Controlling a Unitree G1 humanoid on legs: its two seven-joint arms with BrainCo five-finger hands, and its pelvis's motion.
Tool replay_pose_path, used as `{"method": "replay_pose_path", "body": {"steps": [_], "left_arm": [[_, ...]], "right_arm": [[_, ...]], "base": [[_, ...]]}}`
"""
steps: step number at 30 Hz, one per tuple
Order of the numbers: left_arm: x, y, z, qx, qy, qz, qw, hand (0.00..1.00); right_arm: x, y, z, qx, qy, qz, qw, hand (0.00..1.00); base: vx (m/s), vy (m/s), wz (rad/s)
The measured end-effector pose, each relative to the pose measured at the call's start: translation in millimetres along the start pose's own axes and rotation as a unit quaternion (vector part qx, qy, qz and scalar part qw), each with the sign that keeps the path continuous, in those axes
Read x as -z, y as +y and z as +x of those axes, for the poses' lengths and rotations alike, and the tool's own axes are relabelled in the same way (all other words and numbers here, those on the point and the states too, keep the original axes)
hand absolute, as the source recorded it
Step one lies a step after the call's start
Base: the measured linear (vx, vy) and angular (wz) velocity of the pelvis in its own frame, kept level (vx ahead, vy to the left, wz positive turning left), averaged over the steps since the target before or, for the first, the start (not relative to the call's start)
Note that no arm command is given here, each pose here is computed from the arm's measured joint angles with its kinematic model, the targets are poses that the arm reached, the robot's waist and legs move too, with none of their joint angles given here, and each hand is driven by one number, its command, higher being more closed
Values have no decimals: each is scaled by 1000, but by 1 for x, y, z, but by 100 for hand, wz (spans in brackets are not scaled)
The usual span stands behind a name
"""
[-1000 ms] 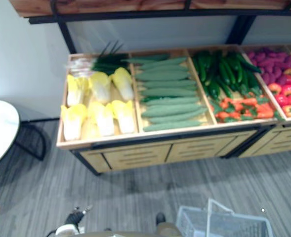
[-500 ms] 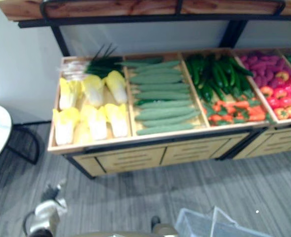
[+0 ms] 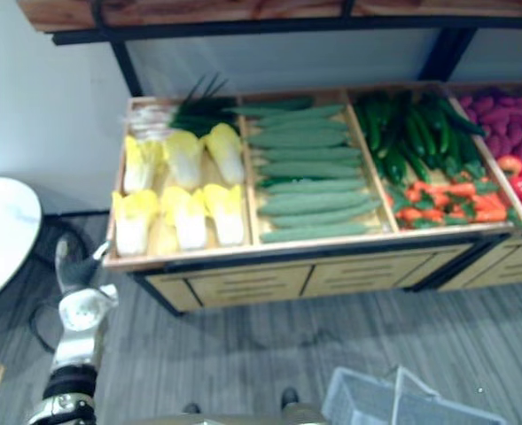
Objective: Pick vegetable in the basket
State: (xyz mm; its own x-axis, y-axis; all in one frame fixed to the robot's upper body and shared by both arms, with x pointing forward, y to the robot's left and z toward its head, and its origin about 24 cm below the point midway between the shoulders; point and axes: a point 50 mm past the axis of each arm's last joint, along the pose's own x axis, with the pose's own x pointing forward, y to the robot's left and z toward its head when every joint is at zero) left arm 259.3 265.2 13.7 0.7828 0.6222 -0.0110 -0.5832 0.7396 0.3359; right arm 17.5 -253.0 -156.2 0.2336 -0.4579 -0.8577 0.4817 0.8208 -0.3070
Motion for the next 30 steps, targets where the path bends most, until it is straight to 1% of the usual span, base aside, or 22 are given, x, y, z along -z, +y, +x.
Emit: {"method": "replay_pose_path", "body": {"steps": [3, 7, 12, 17, 19, 30], "left_arm": [[-17, -7, 4, 4, -39, 18, 999, 0], [-41, -21, 11, 16, -75, 18, 997, 0], [-88, -38, 18, 21, -142, -11, 990, 0], [-103, -45, 19, 22, -162, -1, 987, 0], [-117, -48, 23, 14, -172, -7, 985, 0], [-154, -51, 38, -14, -186, -26, 982, 0]], "right_arm": [[-4, 3, 0, -8, -13, -14, 1000, 100], [-22, 6, 4, -12, -39, -20, 999, 100], [-55, 20, 8, -25, -86, -23, 996, 100], [-66, 27, 8, -23, -100, -18, 995, 100], [-72, 32, 8, -26, -108, -20, 994, 100], [-104, 49, 2, -44, -171, -30, 984, 100]], "base": [[43, 17, -18], [-15, 4, -20], [-81, -9, -10], [-29, -2, -12], [-19, 6, -9], [-11, 6, -6]]}}
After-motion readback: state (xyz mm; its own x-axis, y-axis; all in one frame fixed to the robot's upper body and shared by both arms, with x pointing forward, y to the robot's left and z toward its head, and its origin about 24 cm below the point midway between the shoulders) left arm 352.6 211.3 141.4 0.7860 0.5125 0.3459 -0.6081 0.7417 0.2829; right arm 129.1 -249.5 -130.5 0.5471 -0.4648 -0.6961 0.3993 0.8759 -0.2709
